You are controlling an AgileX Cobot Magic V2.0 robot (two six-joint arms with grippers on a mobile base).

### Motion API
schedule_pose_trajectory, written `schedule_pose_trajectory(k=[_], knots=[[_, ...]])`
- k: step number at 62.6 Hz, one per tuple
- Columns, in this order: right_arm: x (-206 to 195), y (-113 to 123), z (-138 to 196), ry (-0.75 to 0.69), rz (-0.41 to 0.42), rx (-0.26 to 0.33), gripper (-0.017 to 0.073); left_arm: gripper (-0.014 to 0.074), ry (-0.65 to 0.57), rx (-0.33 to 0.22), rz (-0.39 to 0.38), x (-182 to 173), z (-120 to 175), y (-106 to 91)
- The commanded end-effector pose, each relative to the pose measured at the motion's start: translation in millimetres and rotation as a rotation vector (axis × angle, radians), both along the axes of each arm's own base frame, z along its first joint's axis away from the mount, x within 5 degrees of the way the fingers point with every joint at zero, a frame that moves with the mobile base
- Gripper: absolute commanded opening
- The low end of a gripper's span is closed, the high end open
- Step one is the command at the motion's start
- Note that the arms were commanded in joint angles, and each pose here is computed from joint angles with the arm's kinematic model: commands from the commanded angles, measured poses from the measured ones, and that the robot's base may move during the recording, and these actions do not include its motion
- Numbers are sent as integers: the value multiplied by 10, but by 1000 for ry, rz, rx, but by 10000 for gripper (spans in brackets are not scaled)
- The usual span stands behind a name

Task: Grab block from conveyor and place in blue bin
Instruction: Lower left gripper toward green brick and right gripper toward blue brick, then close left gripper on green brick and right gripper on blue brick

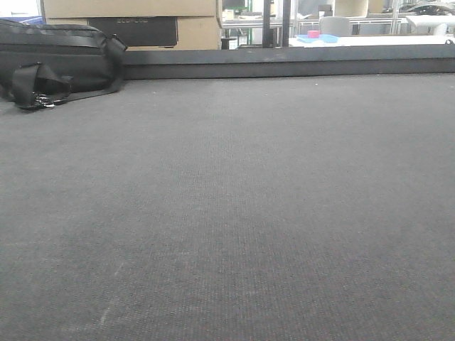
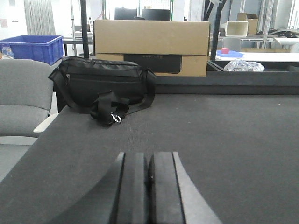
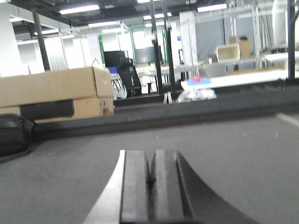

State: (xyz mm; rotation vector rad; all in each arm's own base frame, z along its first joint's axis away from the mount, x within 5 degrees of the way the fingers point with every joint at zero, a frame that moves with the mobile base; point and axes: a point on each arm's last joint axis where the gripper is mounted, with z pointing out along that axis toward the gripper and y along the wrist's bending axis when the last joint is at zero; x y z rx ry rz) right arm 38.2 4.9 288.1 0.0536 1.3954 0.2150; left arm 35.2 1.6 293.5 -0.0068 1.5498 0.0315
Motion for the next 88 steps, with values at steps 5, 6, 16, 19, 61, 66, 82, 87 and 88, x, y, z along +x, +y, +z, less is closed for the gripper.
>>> schedule_pose_trajectory(k=[5,6,16,19,61,66,82,87,88], knots=[[111,25,338,135,16,-39,-162,-111,146,-14,6,125,419,4],[134,30,361,157,21,-37,-162,-111,167,-17,5,154,451,4],[473,100,610,456,79,-42,-162,-111,452,-34,5,586,719,6],[598,118,622,562,93,-52,-162,-111,524,-40,4,700,779,5],[1726,207,159,1380,162,-132,-162,-111,1253,-95,-7,1974,181,-13],[1840,174,47,1434,136,-179,-119,-111,1267,-104,-11,2005,144,-20],[2078,163,-278,1548,126,-208,373,-111,1261,-104,-11,2024,134,-19],[2151,178,-436,1575,131,-193,443,-111,1258,-104,-11,2028,135,-19],[2161,180,-462,1578,132,-189,444,-111,1258,-104,-11,2028,135,-19]])
